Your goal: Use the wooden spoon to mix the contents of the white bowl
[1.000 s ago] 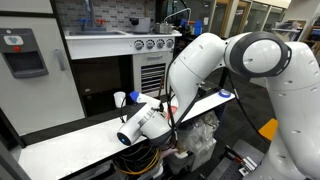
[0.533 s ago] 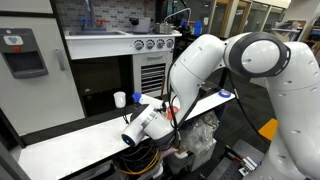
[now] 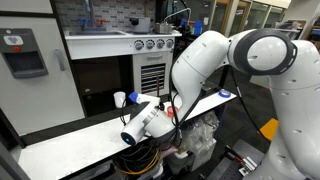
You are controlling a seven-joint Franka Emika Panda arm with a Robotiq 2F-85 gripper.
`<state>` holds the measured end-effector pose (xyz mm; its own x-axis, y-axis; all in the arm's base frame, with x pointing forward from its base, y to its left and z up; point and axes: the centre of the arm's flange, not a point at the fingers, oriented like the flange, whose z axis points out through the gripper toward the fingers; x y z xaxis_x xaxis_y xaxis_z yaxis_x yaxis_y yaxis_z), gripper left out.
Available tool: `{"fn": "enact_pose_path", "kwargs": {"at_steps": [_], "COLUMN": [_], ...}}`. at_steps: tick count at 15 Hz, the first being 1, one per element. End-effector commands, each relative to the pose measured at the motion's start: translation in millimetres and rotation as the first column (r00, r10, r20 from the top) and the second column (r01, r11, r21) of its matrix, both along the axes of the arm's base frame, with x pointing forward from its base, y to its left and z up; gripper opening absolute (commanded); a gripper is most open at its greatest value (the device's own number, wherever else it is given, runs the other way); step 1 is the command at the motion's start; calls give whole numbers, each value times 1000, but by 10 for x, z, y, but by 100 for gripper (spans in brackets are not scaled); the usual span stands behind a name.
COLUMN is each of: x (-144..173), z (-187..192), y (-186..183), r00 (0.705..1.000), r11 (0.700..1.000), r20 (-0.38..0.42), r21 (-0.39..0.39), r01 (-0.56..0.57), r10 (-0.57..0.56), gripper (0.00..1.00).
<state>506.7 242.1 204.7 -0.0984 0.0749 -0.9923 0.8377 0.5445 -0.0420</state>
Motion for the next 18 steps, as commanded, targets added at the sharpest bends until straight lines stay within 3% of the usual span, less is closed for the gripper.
{"fn": "enact_pose_path", "kwargs": {"at_steps": [1, 11, 15, 18], "x": [-34, -105, -64, 45], "z": [-124, -267, -225, -83], "y": [35, 218, 222, 145], "r00": [993, 975, 978, 986], "r11": [992, 958, 957, 973], "r20": [-108, -211, -203, -160], "r21": [121, 288, 289, 231], "r01": [-25, 0, 7, -6], "r10": [39, 63, 54, 44], "gripper": [3, 3, 3, 3]}}
